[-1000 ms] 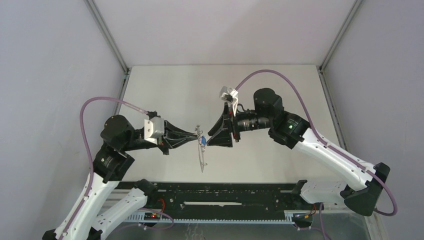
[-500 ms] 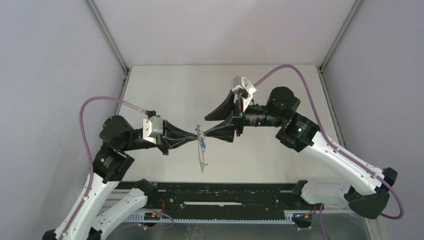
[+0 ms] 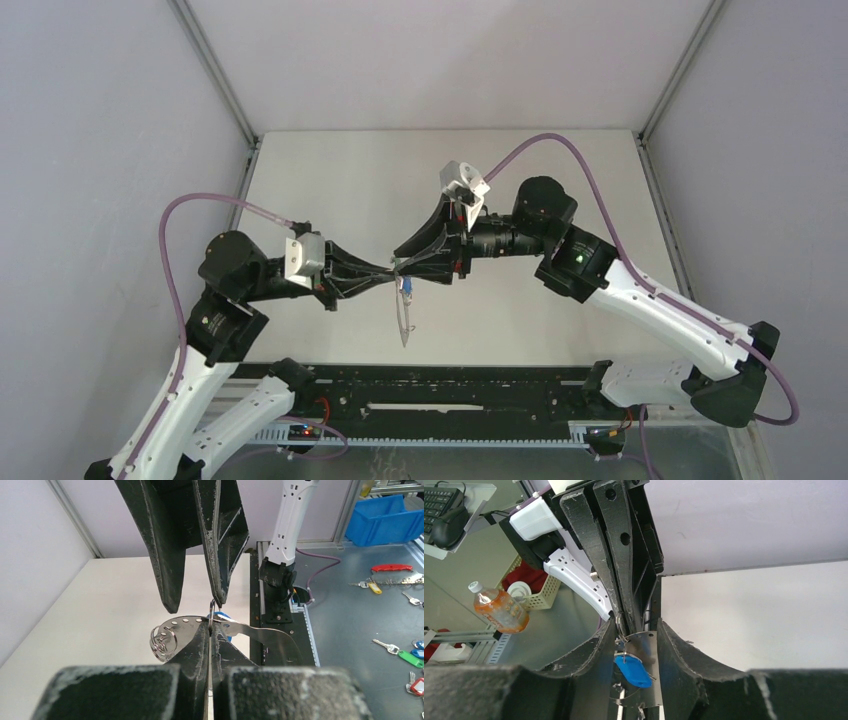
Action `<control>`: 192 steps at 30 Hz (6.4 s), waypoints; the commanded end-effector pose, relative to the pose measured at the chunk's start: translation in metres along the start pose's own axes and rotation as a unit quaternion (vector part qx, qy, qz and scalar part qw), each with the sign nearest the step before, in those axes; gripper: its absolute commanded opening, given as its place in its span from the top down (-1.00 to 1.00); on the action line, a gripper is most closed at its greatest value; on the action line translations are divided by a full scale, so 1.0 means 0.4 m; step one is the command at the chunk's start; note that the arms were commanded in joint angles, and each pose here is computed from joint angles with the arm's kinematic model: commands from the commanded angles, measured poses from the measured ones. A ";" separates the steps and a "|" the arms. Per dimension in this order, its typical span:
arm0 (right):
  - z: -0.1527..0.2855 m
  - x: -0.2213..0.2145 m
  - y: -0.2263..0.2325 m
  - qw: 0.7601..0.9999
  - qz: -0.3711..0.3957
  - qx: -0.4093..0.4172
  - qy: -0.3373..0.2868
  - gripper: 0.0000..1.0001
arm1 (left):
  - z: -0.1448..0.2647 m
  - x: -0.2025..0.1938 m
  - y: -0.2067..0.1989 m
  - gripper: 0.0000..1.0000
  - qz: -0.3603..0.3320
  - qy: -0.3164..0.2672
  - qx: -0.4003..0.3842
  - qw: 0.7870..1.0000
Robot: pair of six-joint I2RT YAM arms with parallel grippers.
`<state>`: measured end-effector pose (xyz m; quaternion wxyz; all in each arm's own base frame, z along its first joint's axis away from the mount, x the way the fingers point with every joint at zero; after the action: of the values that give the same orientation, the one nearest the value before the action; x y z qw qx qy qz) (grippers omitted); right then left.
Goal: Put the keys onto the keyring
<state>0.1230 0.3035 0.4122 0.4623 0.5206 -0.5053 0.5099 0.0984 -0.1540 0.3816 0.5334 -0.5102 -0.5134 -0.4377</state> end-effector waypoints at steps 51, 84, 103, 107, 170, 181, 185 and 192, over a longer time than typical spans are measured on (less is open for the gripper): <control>-0.048 -0.032 0.034 0.966 0.041 0.025 0.256 1.00 | 0.026 -0.064 -0.007 0.50 -0.015 0.111 -0.028 0.993; 0.057 0.014 0.025 0.996 -0.093 -0.008 -0.006 -0.17 | -0.009 0.036 -0.018 0.99 0.023 -0.029 -0.018 0.999; 0.032 0.024 0.026 0.988 -0.141 0.044 -0.033 0.33 | -0.002 0.045 -0.023 0.99 0.002 -0.042 -0.011 0.999; 0.029 0.017 0.022 0.988 -0.147 0.040 -0.028 0.34 | -0.001 0.044 -0.024 0.99 0.001 -0.041 -0.011 0.999; 0.081 -0.028 -0.025 0.987 -0.139 -0.078 0.020 -0.38 | 0.000 0.049 0.009 0.99 -0.033 -0.046 0.035 0.998; 0.094 -0.073 0.043 0.977 -0.019 -0.193 0.089 -0.89 | 0.016 0.052 0.084 0.99 -0.041 -0.074 0.168 0.982; 0.046 -0.109 0.060 0.974 -0.008 -0.197 0.114 -1.00 | 0.016 0.055 0.085 0.99 -0.042 -0.078 0.171 0.981; -0.026 -0.163 0.029 0.959 -0.004 -0.251 0.132 -0.89 | 0.020 0.063 0.081 0.99 -0.047 -0.083 0.174 0.980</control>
<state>0.0996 0.3065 0.3487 0.6313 0.3608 -0.5105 0.4591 0.1315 -0.1439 0.3942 0.5713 -0.4304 -0.6190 -0.3245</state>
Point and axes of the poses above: each gripper's point midway between its finger pads, its own z axis back along the fingers, its own y axis along the line the jaws close on, x = y × z, the point moved 7 cm from there along z, back along the fingers, and after that the axes turned 12 degrees about z, right-handed, at the moved point
